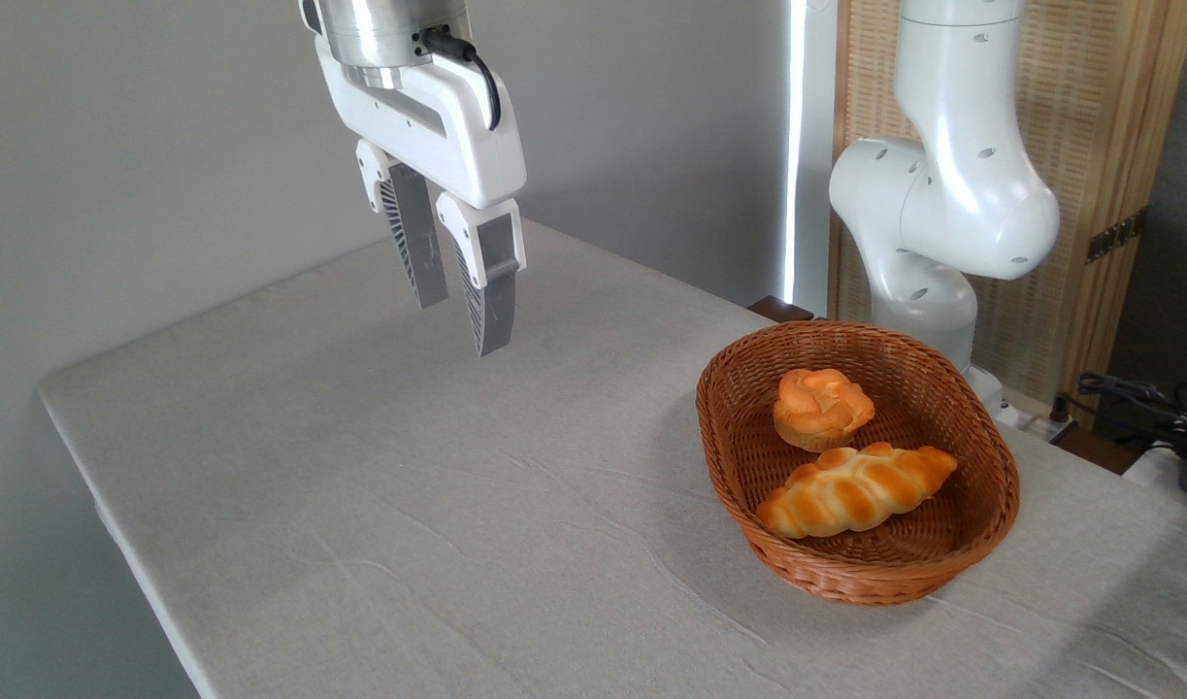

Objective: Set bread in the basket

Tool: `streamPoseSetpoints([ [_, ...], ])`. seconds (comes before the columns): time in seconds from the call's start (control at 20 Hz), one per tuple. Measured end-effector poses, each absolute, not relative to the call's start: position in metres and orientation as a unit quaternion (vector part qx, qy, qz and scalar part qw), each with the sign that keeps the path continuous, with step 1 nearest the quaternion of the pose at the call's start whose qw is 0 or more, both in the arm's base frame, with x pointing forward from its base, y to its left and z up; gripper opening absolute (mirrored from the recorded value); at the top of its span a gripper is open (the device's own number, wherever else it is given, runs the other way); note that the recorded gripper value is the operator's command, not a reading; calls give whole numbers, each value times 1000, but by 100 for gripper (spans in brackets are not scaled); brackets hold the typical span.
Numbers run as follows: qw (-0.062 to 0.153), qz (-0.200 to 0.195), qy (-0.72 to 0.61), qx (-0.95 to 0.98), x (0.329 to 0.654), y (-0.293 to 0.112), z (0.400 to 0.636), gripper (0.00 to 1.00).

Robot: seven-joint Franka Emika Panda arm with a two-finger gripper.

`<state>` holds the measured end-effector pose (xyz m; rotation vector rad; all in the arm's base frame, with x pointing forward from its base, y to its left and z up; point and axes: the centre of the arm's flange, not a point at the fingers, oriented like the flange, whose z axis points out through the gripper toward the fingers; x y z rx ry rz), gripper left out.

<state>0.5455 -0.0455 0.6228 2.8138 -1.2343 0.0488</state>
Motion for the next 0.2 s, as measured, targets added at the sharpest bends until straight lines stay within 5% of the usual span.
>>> streamPoseSetpoints([
  [0.2, 34, 17, -401, 915, 546, -44, 624, 100],
])
